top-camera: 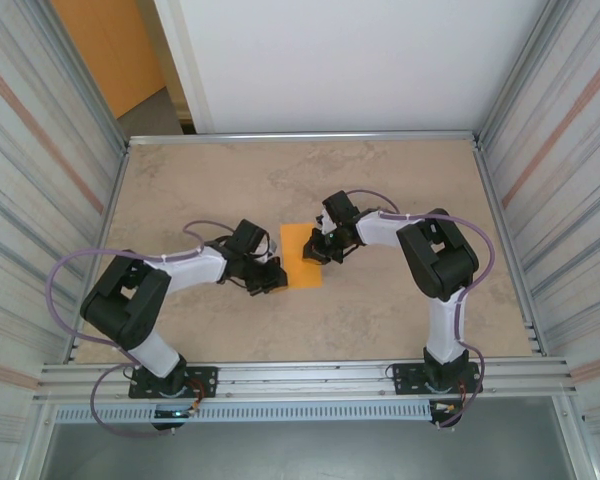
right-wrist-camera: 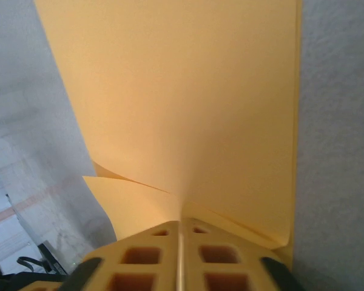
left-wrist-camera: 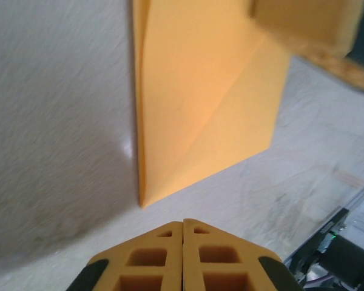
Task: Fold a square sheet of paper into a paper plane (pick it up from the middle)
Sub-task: Fold the triangle a second time at the center of the table, then turn over the paper at the center of the table, then third fold the triangle at the center of the table.
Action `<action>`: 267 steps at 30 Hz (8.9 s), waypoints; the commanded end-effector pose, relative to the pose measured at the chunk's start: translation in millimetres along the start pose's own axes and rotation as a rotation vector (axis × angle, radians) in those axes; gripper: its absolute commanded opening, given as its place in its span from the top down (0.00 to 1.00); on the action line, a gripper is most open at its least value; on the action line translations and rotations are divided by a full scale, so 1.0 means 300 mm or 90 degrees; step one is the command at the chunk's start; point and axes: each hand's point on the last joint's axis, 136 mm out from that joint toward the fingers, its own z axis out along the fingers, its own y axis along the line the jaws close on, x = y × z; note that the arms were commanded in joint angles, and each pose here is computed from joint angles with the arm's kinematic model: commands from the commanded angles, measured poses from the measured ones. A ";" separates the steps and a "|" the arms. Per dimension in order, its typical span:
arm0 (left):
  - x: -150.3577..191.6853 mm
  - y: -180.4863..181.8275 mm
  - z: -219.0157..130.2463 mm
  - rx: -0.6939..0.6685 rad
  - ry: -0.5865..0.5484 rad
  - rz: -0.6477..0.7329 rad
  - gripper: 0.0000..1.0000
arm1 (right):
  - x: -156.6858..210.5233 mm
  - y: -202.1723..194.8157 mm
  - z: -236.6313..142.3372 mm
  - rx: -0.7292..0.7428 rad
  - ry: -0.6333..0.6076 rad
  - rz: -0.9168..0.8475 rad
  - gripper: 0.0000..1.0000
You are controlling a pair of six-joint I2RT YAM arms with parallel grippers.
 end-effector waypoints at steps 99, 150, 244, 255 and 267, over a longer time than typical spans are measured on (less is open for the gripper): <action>-0.320 0.007 -0.148 0.053 -0.158 -0.090 0.64 | -0.004 0.160 -0.103 -0.118 -0.177 0.008 0.97; -0.282 -0.465 -0.548 0.448 -0.186 0.102 0.85 | -0.043 0.546 -0.588 -0.420 -0.200 -0.118 0.76; -0.255 0.151 -0.434 -0.043 -0.225 0.026 0.01 | 0.032 0.116 0.140 0.134 -0.036 -0.074 0.70; -0.206 0.024 -0.268 0.052 -0.123 0.047 0.02 | 0.041 0.099 -0.098 0.068 -0.082 -0.084 0.70; -0.080 -0.032 -0.095 0.070 0.011 0.005 0.25 | 0.042 0.027 -0.105 0.039 -0.149 0.025 0.75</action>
